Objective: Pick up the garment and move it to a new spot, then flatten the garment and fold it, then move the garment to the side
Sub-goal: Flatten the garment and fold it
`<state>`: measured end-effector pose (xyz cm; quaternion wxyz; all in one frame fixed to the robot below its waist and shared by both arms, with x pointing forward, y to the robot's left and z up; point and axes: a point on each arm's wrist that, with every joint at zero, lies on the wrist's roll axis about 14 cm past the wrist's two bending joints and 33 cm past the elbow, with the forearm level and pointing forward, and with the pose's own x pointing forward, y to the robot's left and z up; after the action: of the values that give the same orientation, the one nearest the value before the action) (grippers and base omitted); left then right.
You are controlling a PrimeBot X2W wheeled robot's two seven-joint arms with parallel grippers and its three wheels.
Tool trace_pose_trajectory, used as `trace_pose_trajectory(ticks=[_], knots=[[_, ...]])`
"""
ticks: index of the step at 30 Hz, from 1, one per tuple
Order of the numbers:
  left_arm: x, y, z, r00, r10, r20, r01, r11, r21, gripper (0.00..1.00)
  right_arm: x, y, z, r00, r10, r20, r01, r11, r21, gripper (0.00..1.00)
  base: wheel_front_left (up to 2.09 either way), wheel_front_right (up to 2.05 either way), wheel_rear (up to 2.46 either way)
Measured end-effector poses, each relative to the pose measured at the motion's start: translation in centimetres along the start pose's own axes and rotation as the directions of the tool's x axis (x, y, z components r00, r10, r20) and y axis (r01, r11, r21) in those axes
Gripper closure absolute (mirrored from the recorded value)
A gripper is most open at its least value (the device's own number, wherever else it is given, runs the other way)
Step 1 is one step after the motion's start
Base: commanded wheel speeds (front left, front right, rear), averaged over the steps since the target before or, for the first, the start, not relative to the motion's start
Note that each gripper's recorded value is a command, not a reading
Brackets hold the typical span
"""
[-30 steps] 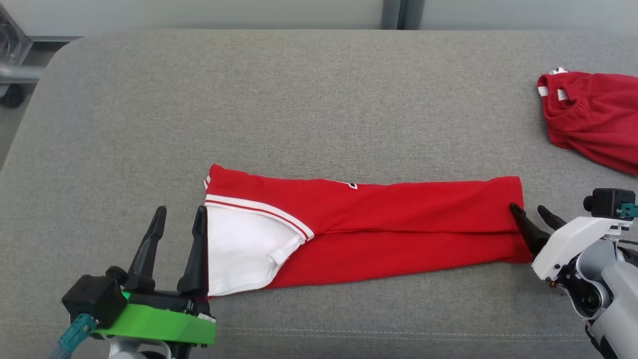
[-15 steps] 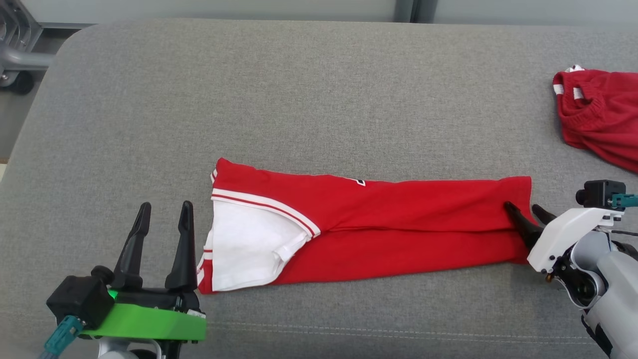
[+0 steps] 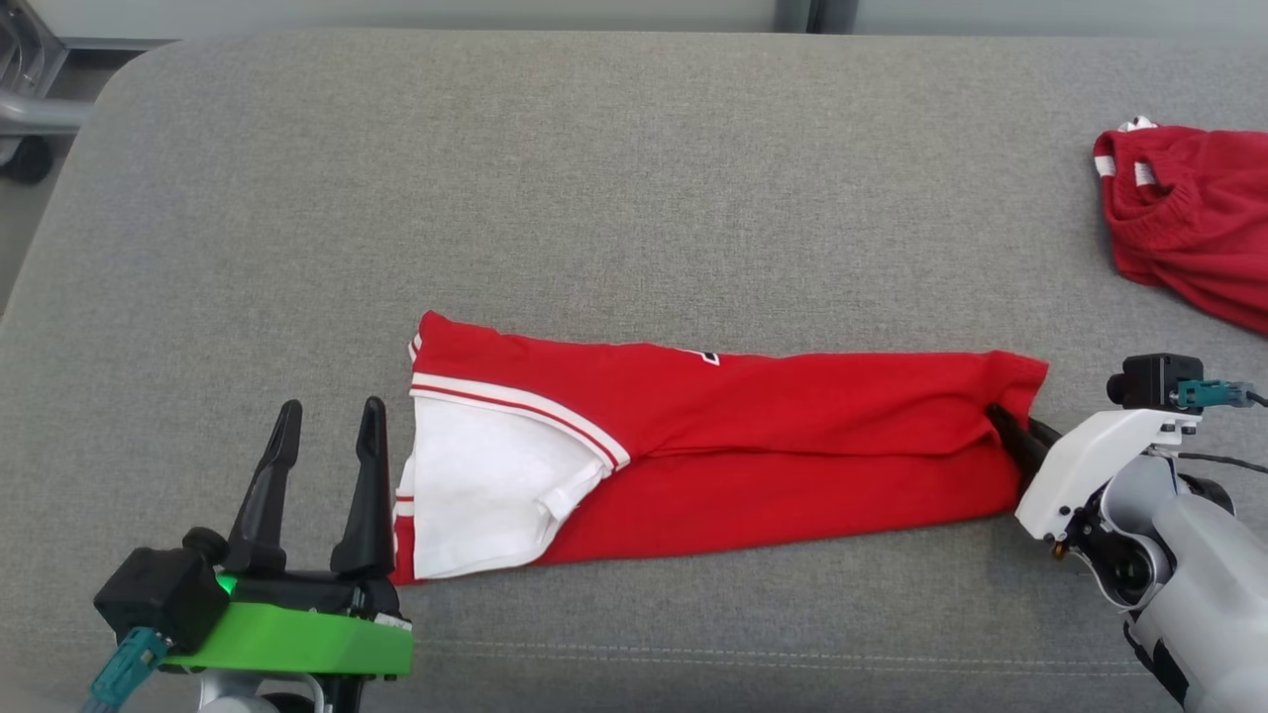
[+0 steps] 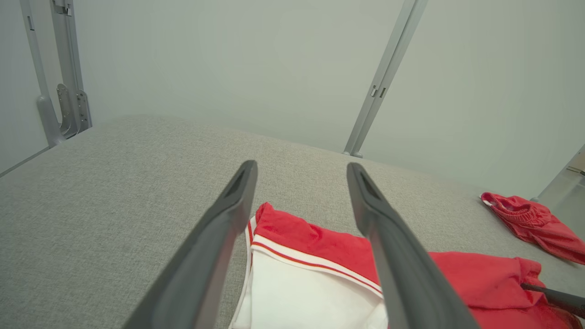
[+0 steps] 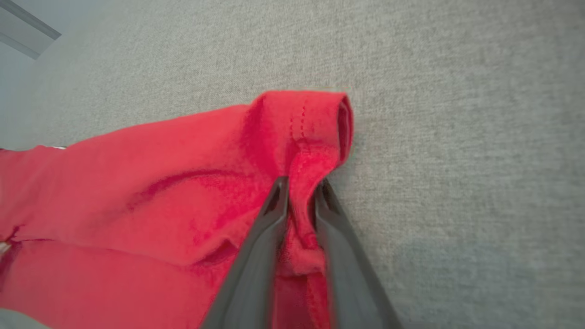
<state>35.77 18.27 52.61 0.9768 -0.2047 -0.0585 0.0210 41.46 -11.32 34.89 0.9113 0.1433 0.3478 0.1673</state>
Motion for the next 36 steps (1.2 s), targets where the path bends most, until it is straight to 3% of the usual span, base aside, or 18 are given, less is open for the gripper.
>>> trace_pose_trajectory(ticks=[1,3,14,26,31,36], knots=[[0.0,0.0,0.0,1.000,0.001,0.000,-0.001,1.000,-0.001,0.00,0.0,0.1,0.0,1.000,0.003,-0.001,-0.003,1.000,0.002,0.82,0.00,0.00,0.00],[0.1,0.0,0.0,1.000,0.002,0.001,-0.002,1.000,-0.002,0.00,0.0,0.2,0.0,1.000,0.006,0.001,-0.006,1.000,0.006,1.00,0.00,0.00,0.00],[0.8,-0.5,0.3,1.000,-0.014,0.016,0.014,1.000,-0.001,0.00,-1.1,-0.7,3.2,0.994,-0.007,0.105,0.005,1.000,0.023,1.00,0.00,0.00,0.00],[2.0,-2.9,-0.7,0.996,-0.090,-0.002,0.090,0.996,-0.028,0.00,-6.1,-8.4,6.3,0.966,-0.179,0.185,0.182,0.983,0.000,1.00,0.00,0.00,0.00],[2.1,-3.8,-1.0,0.993,-0.118,-0.009,0.117,0.992,-0.041,0.00,-6.8,-8.4,6.6,0.961,-0.181,0.208,0.175,0.983,0.047,1.00,0.00,0.00,0.00],[1.7,-4.6,-1.2,0.990,-0.142,-0.015,0.141,0.989,-0.052,0.00,-6.0,-4.1,7.6,0.964,-0.075,0.256,0.036,0.987,0.154,1.00,0.00,0.00,0.00]])
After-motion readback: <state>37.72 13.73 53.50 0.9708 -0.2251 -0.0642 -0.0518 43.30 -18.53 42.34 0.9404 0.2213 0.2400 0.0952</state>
